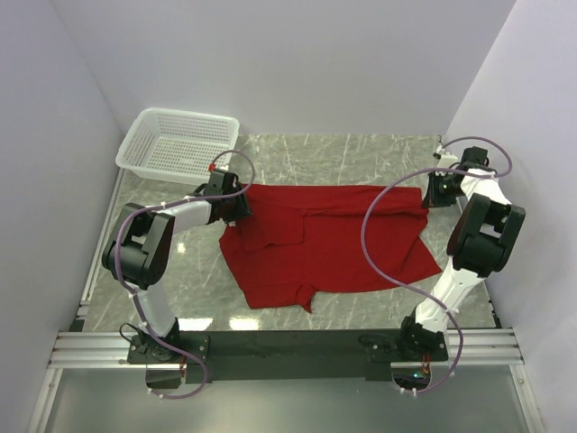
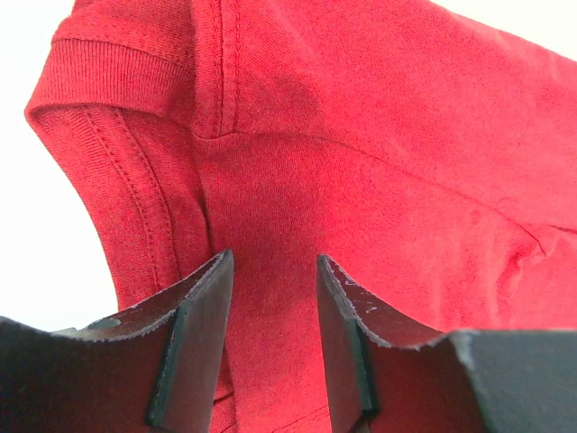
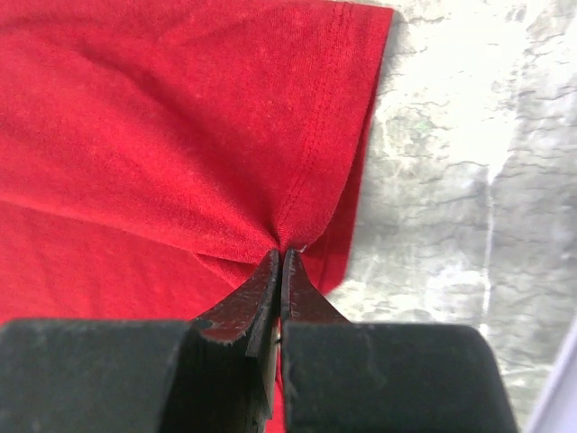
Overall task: Fold and stack the t-shirts
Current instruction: Fold the tshirt
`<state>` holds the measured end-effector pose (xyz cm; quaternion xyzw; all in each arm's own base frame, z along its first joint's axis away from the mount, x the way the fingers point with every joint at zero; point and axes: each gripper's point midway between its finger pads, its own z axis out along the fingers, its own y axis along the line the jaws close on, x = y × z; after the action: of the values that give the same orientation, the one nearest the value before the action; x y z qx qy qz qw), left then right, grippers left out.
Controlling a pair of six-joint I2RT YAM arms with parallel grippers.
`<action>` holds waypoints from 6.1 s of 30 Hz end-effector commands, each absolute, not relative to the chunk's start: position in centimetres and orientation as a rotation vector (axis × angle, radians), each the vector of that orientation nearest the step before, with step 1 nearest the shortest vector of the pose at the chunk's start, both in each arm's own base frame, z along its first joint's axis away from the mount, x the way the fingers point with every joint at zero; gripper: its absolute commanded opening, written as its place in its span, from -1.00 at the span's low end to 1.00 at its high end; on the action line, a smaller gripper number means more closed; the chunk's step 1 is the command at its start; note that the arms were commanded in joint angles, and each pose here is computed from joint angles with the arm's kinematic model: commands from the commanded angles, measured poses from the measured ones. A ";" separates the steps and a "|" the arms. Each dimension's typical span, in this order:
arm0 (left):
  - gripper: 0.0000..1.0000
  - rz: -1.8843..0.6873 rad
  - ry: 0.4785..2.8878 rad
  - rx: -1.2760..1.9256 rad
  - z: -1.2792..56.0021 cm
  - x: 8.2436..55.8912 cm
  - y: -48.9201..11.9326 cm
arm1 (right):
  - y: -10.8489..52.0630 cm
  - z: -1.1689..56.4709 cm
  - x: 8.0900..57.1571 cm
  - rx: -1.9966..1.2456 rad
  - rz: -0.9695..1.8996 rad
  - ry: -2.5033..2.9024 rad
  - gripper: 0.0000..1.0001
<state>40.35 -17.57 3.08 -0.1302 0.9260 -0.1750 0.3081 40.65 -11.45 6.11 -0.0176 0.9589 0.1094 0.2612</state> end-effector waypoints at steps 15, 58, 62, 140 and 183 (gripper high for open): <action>0.16 -0.530 2.272 -0.221 11.0 41.0 -18.1 | -15.0 10.1 37.8 -0.101 -0.084 2.531 0.07; -0.27 -0.825 2.603 -0.762 1.8 18.4 -18.2 | -10.5 3.2 24.0 -0.145 0.383 2.763 0.06; -0.97 -0.805 2.576 -0.770 2.1 18.7 -17.9 | -10.7 2.7 23.5 -0.119 0.391 2.777 0.04; 0.07 -0.732 2.353 -0.337 13.4 31.6 -15.7 | -9.3 3.8 23.1 0.061 0.465 2.693 -1.00; 0.61 -0.729 2.037 -0.722 18.5 19.7 -11.3 | 17.9 10.5 16.3 -2.076 0.605 1.267 0.54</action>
<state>19.83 -12.77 18.26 -0.2527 0.8250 -0.3048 0.4032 17.13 15.27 11.25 -0.7264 0.5711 0.2339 0.3024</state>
